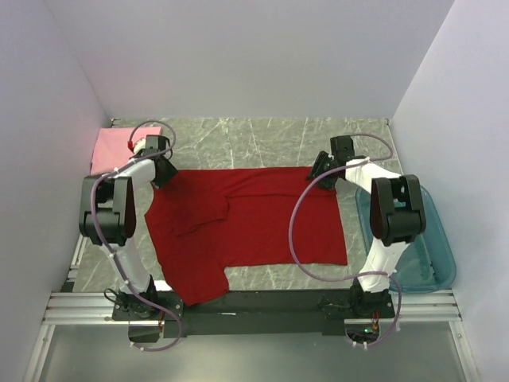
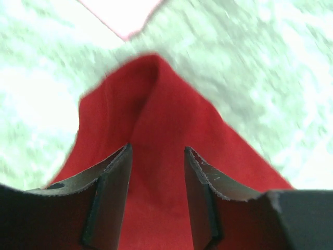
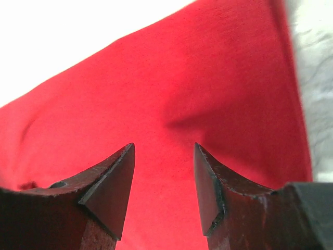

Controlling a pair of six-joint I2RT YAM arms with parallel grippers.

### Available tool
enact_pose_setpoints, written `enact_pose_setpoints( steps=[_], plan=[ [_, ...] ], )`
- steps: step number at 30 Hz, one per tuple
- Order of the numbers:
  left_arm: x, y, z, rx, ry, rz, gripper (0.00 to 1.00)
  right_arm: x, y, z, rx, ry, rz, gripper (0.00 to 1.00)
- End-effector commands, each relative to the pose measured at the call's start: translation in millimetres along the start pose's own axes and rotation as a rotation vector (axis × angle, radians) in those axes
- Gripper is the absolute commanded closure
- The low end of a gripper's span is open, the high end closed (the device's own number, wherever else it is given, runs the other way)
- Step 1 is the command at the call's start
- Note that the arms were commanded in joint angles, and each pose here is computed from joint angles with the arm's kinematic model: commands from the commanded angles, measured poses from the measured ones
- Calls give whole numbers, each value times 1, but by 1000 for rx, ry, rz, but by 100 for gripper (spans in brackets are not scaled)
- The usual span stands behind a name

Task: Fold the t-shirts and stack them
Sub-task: Fold the tshirt

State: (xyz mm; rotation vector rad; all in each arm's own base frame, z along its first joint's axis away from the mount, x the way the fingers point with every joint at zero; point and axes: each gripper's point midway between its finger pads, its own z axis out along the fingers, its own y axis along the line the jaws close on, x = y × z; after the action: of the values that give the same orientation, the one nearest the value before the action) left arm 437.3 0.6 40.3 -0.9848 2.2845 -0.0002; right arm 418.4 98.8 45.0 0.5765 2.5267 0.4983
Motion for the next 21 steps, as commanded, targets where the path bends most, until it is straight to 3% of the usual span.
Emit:
enact_pose_setpoints(
  steps=[1, 10, 21],
  plan=[
    [-20, -1, 11, -4, -14, -7, 50, -18, -8, 8, 64, -31, 46, 44],
    [-21, 33, 42, -97, 53, -79, 53, -26, -28, 22, 165, -28, 102, 45],
    [-31, 16, 53, -65, 69, -113, 51, -60, -39, 37, 225, -28, 117, 49]
  ],
)
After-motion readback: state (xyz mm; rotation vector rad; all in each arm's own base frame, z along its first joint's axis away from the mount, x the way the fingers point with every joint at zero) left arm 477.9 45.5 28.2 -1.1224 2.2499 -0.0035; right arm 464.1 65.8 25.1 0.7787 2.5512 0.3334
